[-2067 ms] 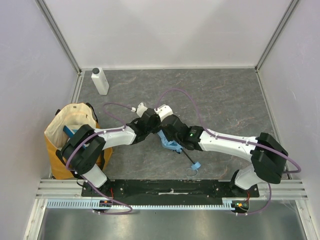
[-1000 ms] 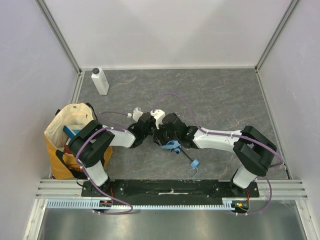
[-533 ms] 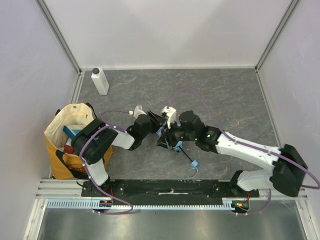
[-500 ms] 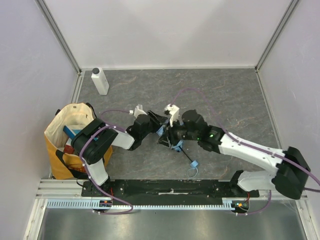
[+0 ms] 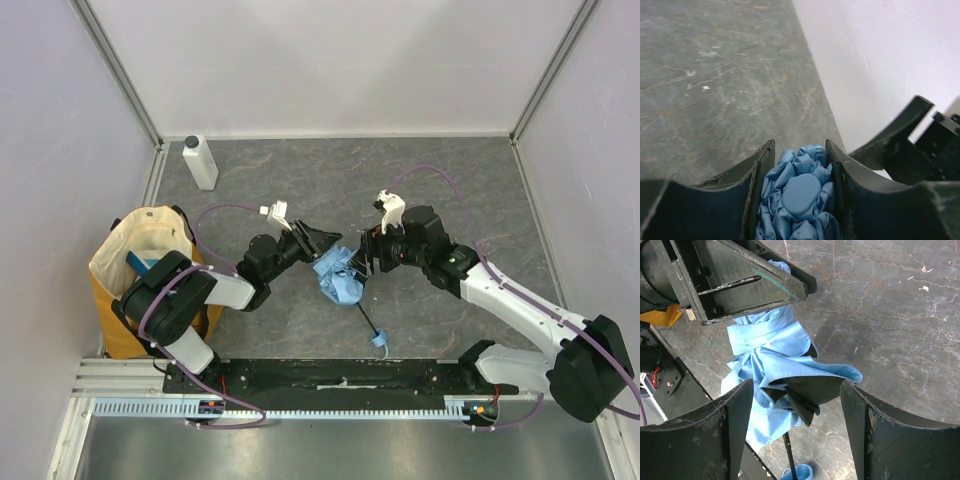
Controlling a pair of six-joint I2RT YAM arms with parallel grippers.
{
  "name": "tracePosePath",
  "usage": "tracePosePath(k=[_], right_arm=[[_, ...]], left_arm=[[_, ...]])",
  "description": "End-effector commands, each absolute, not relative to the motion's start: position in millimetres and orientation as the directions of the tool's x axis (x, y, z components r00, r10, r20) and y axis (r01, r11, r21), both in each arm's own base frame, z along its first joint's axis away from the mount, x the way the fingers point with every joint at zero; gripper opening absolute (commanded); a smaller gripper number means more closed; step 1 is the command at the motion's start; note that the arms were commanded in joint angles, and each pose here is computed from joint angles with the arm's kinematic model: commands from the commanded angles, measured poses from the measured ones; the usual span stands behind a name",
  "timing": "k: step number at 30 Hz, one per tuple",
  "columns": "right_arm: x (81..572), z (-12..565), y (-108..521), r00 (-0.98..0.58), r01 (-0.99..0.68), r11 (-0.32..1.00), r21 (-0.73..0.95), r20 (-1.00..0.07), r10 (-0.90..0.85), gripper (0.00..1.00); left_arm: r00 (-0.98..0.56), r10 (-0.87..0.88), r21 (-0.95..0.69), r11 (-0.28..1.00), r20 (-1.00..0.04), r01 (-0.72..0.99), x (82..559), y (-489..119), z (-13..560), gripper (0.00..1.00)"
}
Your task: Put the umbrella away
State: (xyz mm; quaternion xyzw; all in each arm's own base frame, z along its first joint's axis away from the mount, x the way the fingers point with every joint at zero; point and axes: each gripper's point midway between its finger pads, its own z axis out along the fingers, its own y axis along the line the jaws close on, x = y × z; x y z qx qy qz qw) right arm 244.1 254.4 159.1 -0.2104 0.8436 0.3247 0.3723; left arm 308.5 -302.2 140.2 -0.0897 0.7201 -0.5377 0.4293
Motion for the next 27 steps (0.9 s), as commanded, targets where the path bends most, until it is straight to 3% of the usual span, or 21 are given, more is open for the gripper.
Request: tracePosePath(k=[1,4,5,8,12,15,18,21,27], right_arm=[[239,184,255,-0.566,-0.668,0.646,0.37,-0.816,-0.118,0.77],[231,185,257,-0.577,-0.675,0.621,0.397,-0.81,-0.109,0.76],[223,179,261,-0.602,-0.674,0.594,0.438,-0.792,-0.099,0.71],[201,169,274,-0.668,-0.661,0.503,0.557,-0.741,-0.059,0.44],[184,164,283,-0.672,-0.657,0.444,0.609,-0.74,0.019,0.33],[183,165,294,-0.663,-0.673,0.427,0.604,-0.749,0.015,0.26],[196,179,299,-0.638,-0.683,0.454,0.572,-0.77,0.011,0.28],[215,203,292,-0.594,-0.666,0.542,0.513,-0.804,0.032,0.38],[235,241,244,-0.479,-0.542,0.719,0.435,-0.863,0.16,0.57]], left_arm=[[-0.555,-0.535,-0.75,0.265,-0.637,0.606,281,-313,195,0.02],[-0.547,-0.547,-0.739,0.218,-0.633,0.637,273,-312,206,0.02],[-0.546,-0.548,-0.735,0.205,-0.633,0.646,272,-313,209,0.02],[-0.535,-0.564,-0.725,0.176,-0.629,0.666,271,-313,219,0.02],[-0.491,-0.568,-0.679,0.176,-0.661,0.712,272,-315,237,0.02],[-0.423,-0.515,-0.587,0.207,-0.746,0.783,272,-324,253,0.02],[-0.325,-0.431,-0.463,0.267,-0.842,0.845,273,-329,276,0.02],[-0.184,-0.325,-0.294,0.334,-0.928,0.896,273,-329,308,0.02],[0.033,-0.229,-0.067,0.415,-0.973,0.907,272,-315,347,0.02]])
